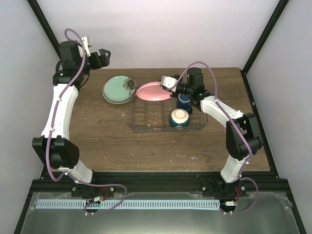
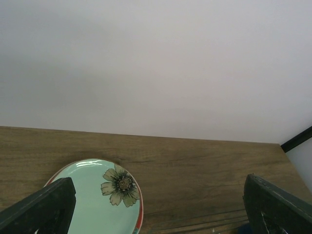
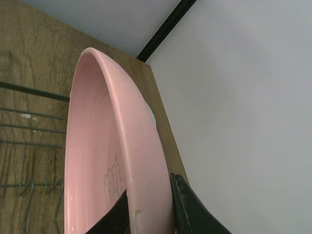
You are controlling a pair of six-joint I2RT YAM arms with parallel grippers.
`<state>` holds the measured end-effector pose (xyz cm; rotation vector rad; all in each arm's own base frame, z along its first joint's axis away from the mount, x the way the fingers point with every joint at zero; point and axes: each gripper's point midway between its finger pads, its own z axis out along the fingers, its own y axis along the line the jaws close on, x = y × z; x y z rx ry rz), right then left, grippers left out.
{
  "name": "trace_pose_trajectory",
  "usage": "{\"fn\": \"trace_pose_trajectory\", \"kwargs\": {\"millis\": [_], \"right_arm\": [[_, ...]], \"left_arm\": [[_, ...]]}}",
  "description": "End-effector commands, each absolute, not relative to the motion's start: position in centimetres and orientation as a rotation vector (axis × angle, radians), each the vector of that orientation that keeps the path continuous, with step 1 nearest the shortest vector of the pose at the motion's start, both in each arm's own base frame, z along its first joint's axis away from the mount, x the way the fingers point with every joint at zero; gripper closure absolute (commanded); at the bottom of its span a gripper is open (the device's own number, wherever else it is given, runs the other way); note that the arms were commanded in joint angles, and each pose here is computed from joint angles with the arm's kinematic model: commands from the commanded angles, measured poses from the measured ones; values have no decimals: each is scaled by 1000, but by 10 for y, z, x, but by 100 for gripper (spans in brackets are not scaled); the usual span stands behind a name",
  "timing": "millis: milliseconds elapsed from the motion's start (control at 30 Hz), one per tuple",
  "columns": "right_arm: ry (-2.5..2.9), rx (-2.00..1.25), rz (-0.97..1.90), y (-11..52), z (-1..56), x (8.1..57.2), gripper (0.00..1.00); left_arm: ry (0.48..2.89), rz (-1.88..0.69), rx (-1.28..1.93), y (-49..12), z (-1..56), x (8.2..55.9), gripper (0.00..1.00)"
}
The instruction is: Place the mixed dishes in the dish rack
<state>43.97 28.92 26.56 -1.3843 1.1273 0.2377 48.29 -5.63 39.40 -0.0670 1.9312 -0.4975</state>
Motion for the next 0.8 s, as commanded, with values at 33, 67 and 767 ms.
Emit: {"fn": "trace_pose_trajectory", "kwargs": {"millis": [33, 67, 767], "right_arm": [[1066, -1411, 220, 292, 259, 437, 99], [1065, -1413, 219, 292, 255, 436, 99], [1077, -1443, 238, 303, 233, 418, 69]], "left_arm": [[1939, -487, -70, -53, 390, 489, 5], [1939, -490, -70, -53, 390, 489, 5], [2003, -469, -76, -51, 362, 504, 5]]}}
